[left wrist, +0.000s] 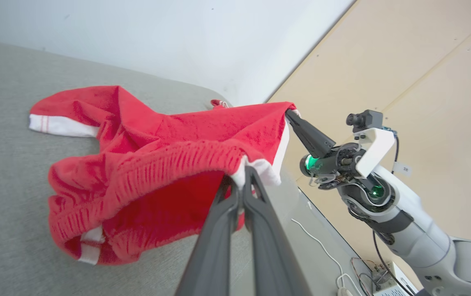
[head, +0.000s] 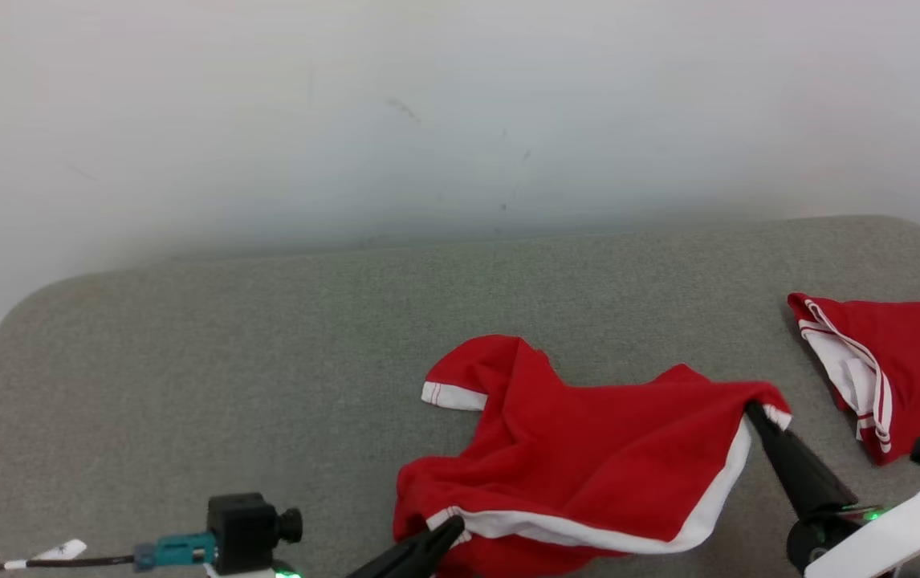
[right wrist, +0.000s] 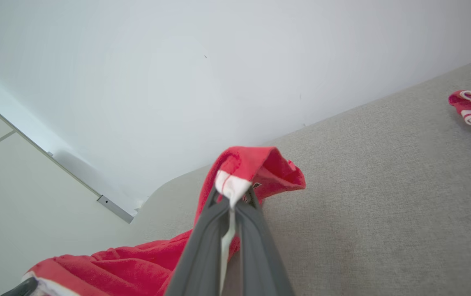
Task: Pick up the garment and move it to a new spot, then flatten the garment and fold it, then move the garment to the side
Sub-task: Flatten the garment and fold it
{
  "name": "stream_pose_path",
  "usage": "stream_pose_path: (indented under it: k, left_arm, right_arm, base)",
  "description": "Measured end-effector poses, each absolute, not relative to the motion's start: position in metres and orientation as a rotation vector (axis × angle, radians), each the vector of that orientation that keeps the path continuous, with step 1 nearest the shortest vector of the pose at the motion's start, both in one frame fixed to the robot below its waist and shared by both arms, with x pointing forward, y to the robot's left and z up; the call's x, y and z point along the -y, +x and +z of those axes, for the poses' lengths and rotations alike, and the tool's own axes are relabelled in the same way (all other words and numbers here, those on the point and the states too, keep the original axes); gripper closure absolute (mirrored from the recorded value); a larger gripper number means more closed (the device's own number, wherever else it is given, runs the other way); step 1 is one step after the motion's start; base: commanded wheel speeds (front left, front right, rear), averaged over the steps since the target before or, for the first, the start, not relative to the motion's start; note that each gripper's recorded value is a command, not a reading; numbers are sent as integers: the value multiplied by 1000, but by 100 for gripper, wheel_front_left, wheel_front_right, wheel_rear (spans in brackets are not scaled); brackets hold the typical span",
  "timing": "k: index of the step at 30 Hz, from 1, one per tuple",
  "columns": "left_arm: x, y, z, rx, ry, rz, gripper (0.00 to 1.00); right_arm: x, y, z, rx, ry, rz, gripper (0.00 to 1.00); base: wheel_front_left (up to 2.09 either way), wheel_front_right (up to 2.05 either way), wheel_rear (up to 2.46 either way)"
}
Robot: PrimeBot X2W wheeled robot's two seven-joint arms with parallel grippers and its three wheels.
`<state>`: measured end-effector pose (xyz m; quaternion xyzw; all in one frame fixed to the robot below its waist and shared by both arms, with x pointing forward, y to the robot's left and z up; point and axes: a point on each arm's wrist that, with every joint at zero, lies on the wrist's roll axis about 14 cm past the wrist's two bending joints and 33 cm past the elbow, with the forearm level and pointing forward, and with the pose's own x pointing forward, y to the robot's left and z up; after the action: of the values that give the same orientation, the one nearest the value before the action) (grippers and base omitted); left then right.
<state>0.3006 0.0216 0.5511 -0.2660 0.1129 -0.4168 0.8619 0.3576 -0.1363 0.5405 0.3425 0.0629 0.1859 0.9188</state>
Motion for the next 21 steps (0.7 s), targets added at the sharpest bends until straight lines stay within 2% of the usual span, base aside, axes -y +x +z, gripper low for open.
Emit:
stream_pose_path:
  k: [11,16,21]
  left_arm:
    - [3,270,675,-45,-588,-1186,100]
    - [6,279,702,19,-532,-1246,100]
    - [6,326,709,30,-471,-1228,100]
  right_arm:
    - [187,326,681,288,712,448,100]
    - [199,325,709,349,658,453,100]
    - [206,363,716,327,562,415,100]
  base:
    - [0,0,0]
    - [0,0,0]
    - [0,0,0]
